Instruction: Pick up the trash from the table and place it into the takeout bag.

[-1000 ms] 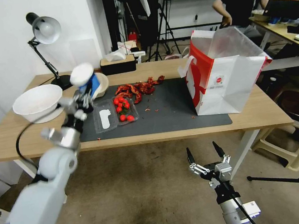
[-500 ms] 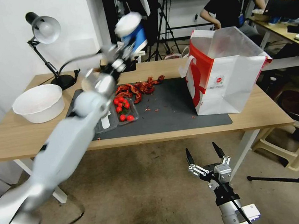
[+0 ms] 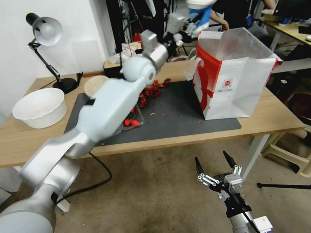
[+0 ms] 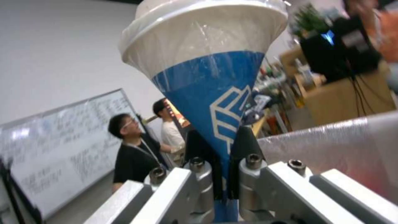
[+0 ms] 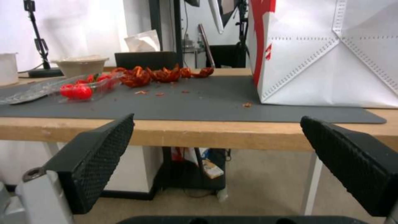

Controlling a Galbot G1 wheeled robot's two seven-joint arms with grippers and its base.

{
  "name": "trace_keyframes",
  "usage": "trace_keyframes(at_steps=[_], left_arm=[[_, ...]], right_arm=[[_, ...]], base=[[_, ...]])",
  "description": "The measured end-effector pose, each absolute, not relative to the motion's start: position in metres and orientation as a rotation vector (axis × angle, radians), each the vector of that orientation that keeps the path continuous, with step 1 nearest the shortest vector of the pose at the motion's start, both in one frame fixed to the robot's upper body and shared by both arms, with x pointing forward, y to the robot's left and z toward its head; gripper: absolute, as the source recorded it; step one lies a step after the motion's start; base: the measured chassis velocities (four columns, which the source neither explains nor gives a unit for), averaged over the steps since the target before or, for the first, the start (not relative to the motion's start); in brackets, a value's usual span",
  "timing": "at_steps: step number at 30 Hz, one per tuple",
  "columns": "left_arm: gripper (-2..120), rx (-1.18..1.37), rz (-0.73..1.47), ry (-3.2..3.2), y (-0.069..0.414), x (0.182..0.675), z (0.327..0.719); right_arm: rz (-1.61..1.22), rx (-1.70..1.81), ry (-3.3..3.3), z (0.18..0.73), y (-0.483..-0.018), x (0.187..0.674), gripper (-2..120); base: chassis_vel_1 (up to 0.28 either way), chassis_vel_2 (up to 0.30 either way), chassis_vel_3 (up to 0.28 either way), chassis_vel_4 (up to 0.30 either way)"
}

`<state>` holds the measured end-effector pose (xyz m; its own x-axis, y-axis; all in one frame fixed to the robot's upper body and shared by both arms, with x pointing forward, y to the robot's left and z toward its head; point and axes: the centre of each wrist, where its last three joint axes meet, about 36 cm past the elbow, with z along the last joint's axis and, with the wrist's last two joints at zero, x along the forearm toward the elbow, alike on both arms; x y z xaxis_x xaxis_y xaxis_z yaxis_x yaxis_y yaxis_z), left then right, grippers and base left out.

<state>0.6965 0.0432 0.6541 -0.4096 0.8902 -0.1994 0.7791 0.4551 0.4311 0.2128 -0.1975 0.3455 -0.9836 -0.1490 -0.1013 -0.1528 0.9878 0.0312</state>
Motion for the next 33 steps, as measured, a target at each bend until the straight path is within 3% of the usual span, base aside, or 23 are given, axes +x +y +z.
trace_keyframes(at_steps=[2, 6, 17, 18, 27, 33], left_arm=[[0, 1.441, 0.546, 2.231, 0.041, 0.71, 0.672], [0, 1.568, 0.676, 2.135, 0.035, 0.716, 0.693], [1, 1.71, 0.822, 2.058, 0.017, 0.713, 0.687], [11, 1.712, 0.842, 2.061, 0.016, 0.713, 0.685], [38, 1.703, 0.877, 2.084, 0.019, 0.715, 0.682], [63, 1.684, 0.893, 2.108, 0.019, 0.717, 0.682]], right_arm=[[0.061, -0.233, 3.034, 0.344, -0.196, 0.212, 100], [0.064, -0.238, 3.035, 0.342, -0.195, 0.212, 100], [0.074, -0.257, 3.024, 0.341, -0.192, 0.212, 100], [0.069, -0.259, 3.023, 0.341, -0.193, 0.212, 100], [0.076, -0.262, 3.02, 0.342, -0.192, 0.212, 100], [0.083, -0.266, 3.017, 0.341, -0.189, 0.212, 100]], base=[[0.0, 0.0, 0.0, 0.0], [0.0, 0.0, 0.0, 0.0], [0.0, 0.0, 0.0, 0.0], [0.0, 0.0, 0.0, 0.0], [0.0, 0.0, 0.0, 0.0], [0.0, 0.0, 0.0, 0.0]])
